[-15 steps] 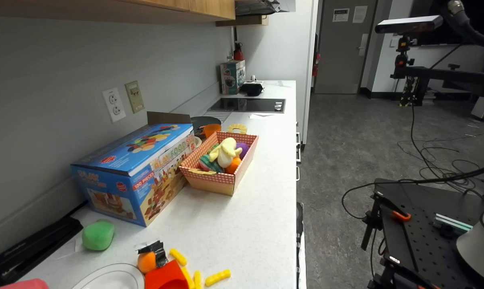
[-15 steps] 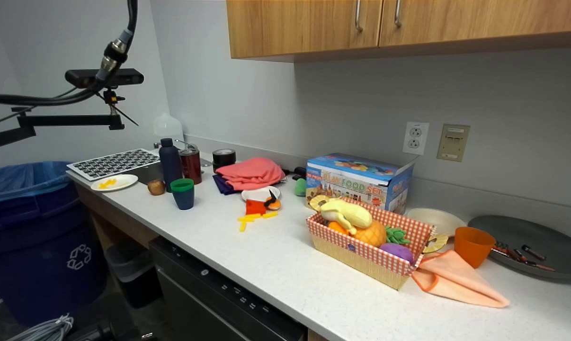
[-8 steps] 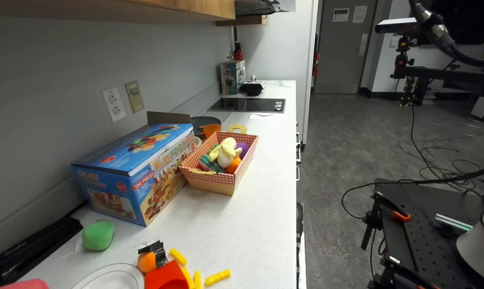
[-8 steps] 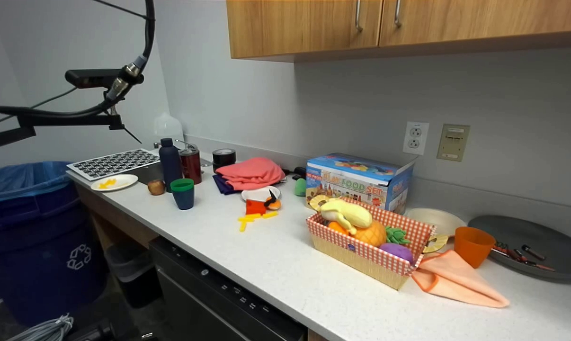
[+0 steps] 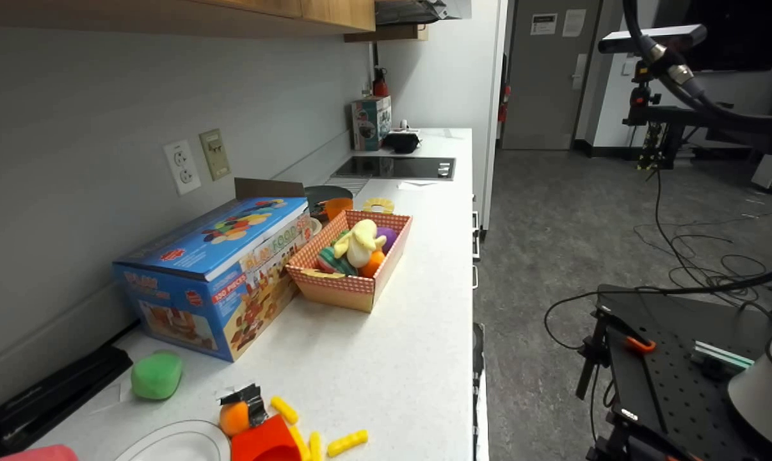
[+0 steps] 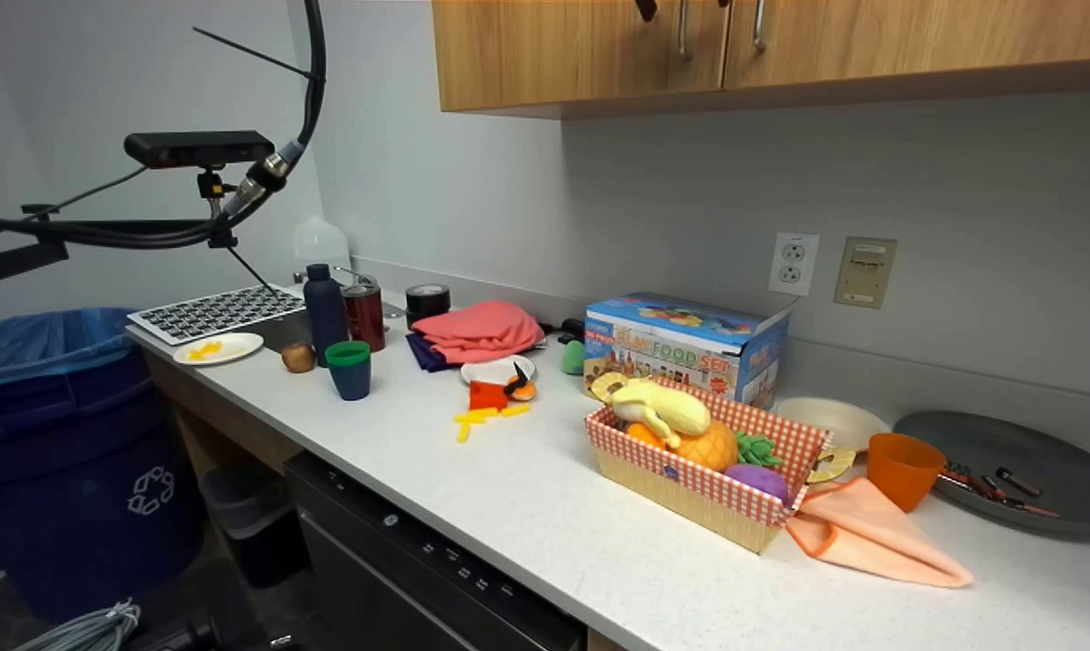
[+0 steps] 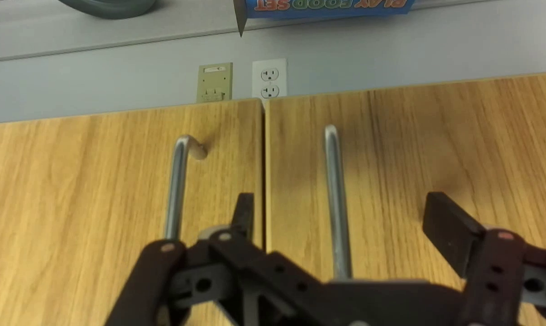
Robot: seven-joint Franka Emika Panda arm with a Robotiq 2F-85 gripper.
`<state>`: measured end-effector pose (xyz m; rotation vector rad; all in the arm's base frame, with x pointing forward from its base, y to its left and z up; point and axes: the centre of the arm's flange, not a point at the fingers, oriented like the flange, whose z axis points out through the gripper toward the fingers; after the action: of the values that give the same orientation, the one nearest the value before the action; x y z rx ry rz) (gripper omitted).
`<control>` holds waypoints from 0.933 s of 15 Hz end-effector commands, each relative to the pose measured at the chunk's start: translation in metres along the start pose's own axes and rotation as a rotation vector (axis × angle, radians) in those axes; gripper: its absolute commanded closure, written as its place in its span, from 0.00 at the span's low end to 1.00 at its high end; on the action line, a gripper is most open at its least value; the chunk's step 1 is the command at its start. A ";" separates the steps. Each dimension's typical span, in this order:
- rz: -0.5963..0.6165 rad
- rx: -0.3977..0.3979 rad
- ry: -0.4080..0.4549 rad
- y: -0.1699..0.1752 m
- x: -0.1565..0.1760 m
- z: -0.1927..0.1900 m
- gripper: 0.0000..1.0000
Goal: Open the left side of the drawer.
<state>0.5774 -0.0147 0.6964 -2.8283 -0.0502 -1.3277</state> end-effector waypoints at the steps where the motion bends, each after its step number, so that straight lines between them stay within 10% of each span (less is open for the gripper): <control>1: -0.015 0.031 0.031 0.001 0.007 0.003 0.30; 10: -0.009 0.119 0.030 0.007 -0.006 -0.006 0.98; 14: 0.014 0.202 -0.006 0.006 -0.023 -0.016 0.98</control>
<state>0.5762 -0.0328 0.6940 -2.7231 -0.1026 -1.3217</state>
